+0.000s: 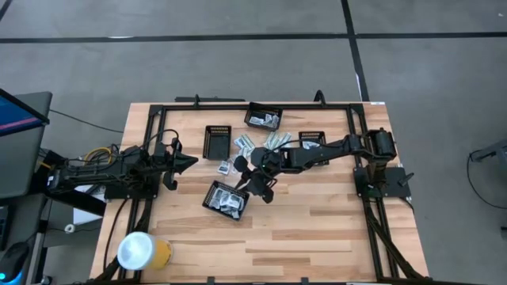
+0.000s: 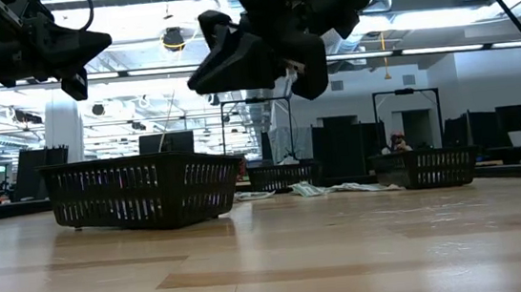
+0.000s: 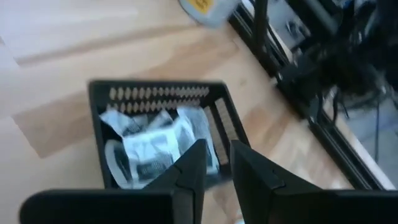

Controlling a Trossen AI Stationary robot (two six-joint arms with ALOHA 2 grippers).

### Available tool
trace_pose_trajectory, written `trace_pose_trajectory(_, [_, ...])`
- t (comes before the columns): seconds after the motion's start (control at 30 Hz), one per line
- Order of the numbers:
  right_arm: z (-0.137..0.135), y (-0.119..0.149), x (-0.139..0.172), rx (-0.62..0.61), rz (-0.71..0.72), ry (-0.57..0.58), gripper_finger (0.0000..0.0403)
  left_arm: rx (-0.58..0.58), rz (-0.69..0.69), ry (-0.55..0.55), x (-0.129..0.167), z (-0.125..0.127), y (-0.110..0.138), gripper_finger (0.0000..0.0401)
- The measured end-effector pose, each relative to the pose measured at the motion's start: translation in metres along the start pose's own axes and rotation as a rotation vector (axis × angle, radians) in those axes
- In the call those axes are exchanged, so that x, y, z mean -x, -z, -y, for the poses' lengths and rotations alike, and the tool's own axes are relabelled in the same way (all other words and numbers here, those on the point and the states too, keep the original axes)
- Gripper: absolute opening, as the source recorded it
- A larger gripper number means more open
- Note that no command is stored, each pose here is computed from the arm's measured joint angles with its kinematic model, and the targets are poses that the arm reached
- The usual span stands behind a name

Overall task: Pick & Place First Aid Supplies
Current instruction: Put the white towelette pack into the bottom black bin

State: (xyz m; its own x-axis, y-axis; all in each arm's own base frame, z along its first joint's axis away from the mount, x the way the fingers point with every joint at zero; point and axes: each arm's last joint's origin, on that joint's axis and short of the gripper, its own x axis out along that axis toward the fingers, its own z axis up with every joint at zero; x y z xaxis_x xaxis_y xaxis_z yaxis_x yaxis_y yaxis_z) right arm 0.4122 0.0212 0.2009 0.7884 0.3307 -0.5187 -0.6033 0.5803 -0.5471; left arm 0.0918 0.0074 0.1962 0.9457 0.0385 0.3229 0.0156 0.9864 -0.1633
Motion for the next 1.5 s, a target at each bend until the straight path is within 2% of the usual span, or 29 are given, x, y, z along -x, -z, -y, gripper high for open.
trace_pose_trajectory(0.1, [0.001, 0.002, 0.004, -0.058, -0.09, 0.038, 0.0067, 0.0, 0.0, 0.0, 0.0, 0.0, 0.0, 0.0008])
trace_pose_trajectory(0.33, [0.012, 0.01, 0.03, -0.296, -0.353, 0.211, 0.0067, 0.0, -0.001, 0.0, 0.0, 0.0, 0.0, 0.0008])
trace_pose_trajectory(0.57, [0.028, 0.014, 0.075, -0.516, -0.414, 0.28, 0.0062, 0.0, -0.001, 0.0, 0.0, 0.0, 0.0, 0.0008])
trace_pose_trajectory(0.77, [0.021, 0.029, 0.111, -0.664, -0.478, 0.308, 0.0051, 0.0, -0.002, 0.0, 0.0, 0.0, 0.0, 0.0008])
trace_pose_trajectory(1.07, [-0.018, 0.04, 0.136, -0.938, -0.417, 0.394, 0.0027, 0.0, -0.006, -0.001, 0.0, 0.0, 0.001, 0.0008])
trace_pose_trajectory(1.13, [-0.026, 0.04, 0.138, -0.953, -0.367, 0.417, 0.0021, -0.018, -0.009, -0.001, -0.001, 0.0, 0.001, 0.0008])
trace_pose_trajectory(1.27, [-0.035, 0.036, 0.144, -0.986, -0.286, 0.45, 0.0013, -0.124, -0.011, -0.001, -0.001, 0.0, 0.001, 0.0008])
trace_pose_trajectory(1.37, [-0.036, 0.029, 0.152, -1.054, -0.227, 0.474, 0.0009, -0.13, -0.009, -0.001, -0.001, 0.0, 0.001, 0.0008])
trace_pose_trajectory(1.5, [-0.04, 0.013, 0.159, -1.043, -0.165, 0.467, 0.0008, -0.13, -0.006, -0.001, -0.001, 0.0, 0.001, 0.0008])
